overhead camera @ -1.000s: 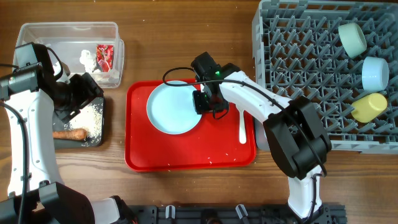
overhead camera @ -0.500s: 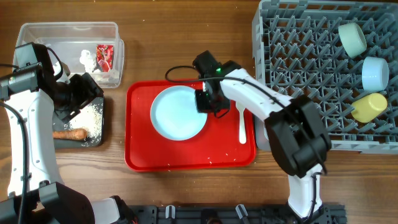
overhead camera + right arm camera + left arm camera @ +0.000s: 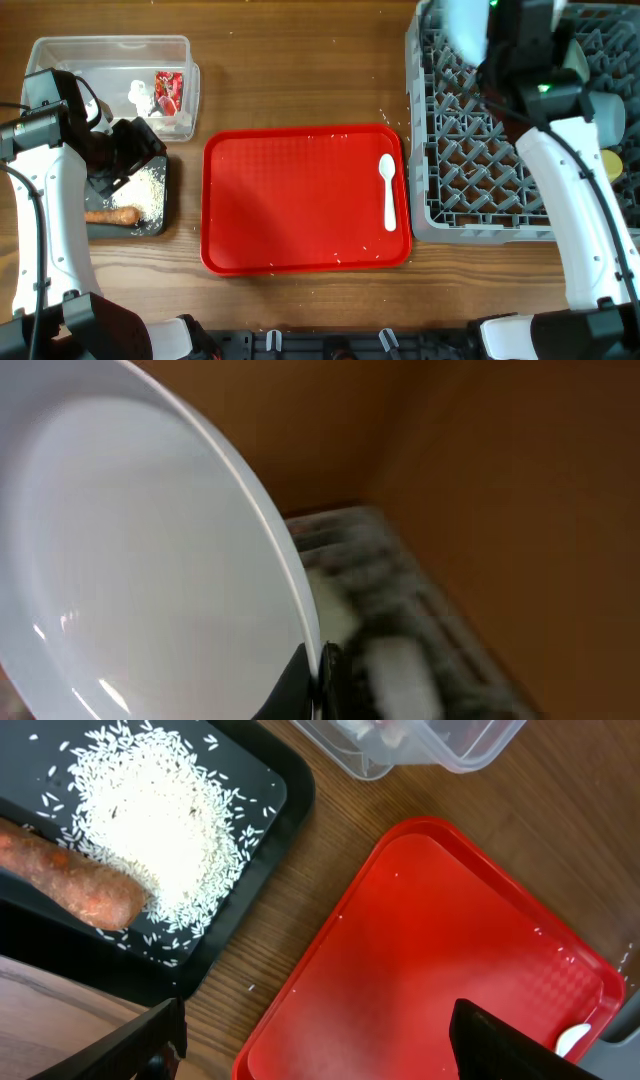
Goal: Sort waste into correct bins and load items into the dishwasher rack
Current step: 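Lift the light-blue plate and stand it upright in the rack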
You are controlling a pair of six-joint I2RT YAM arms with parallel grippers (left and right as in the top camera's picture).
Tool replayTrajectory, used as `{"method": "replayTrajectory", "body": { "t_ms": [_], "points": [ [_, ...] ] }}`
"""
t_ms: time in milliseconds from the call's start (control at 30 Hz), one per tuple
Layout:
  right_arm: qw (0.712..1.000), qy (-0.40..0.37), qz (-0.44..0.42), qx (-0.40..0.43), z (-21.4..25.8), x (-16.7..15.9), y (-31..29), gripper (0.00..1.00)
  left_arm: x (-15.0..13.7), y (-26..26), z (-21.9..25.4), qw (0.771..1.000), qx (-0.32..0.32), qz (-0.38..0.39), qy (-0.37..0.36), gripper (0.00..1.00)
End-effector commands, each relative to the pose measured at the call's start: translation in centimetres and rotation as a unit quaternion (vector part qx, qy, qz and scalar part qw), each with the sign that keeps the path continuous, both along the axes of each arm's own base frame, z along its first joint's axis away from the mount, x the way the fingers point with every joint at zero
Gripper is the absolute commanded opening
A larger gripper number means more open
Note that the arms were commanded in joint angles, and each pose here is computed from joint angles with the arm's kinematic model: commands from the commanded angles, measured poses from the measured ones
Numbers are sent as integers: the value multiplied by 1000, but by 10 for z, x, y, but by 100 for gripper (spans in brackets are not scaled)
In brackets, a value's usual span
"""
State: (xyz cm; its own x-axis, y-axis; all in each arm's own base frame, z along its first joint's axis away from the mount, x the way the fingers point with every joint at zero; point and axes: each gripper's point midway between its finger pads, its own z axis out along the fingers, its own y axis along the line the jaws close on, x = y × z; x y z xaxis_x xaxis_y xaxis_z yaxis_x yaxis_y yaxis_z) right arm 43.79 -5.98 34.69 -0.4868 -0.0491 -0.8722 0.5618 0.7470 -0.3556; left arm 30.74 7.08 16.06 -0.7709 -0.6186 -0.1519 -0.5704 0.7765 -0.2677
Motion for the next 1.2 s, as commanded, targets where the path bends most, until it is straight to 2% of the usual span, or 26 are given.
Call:
{"method": "replayTrajectory", "body": {
  "t_ms": [0, 167, 400, 567, 700, 767, 867, 900, 967, 1033, 1100, 1133, 1167],
  "points": [
    [988, 26, -128, -86, 0, -16, -48, 4, 0, 0, 5, 1000, 2, 0, -9, 84],
    [981, 98, -132, -107, -51, 8, -57, 4, 0, 0, 5, 1000, 2, 0, -9, 84],
    [973, 189, -73, -108, -133, 40, -27, 4, 0, 0, 5, 1000, 2, 0, -8, 84],
    [973, 206, -25, -97, -151, 48, 3, 4, 0, 0, 5, 1000, 2, 0, -9, 84],
    [967, 227, 29, -113, -157, 45, 51, 5, 0, 0, 5, 1000, 2, 0, -9, 84],
    [961, 244, 51, -123, -161, 39, 70, 12, 0, 0, 5, 1000, 2, 0, -9, 84],
    [949, 273, 77, -138, -167, 27, 92, 71, 0, 0, 5, 1000, 2, 0, -9, 84],
    [946, 279, 80, -140, -168, 24, 95, 79, 0, 0, 5, 1000, 2, 0, -9, 84],
    [950, 278, 70, -124, -167, 14, 95, 88, 0, 0, 5, 1000, 2, 0, -9, 84],
    [951, 282, 100, -81, -167, 9, 104, 91, 0, 0, 5, 1000, 2, 0, -9, 84],
    [945, 283, 165, -12, -162, 1, 127, 95, 0, 0, 5, 1000, 2, 0, -8, 84],
    [927, 284, 240, 43, -157, -6, 154, 95, 0, 0, 5, 1000, 2, 0, -8, 84],
    [917, 281, 275, 74, -154, -11, 169, 95, 0, 0, 5, 1000, 2, 0, -9, 84]
  ]
}}
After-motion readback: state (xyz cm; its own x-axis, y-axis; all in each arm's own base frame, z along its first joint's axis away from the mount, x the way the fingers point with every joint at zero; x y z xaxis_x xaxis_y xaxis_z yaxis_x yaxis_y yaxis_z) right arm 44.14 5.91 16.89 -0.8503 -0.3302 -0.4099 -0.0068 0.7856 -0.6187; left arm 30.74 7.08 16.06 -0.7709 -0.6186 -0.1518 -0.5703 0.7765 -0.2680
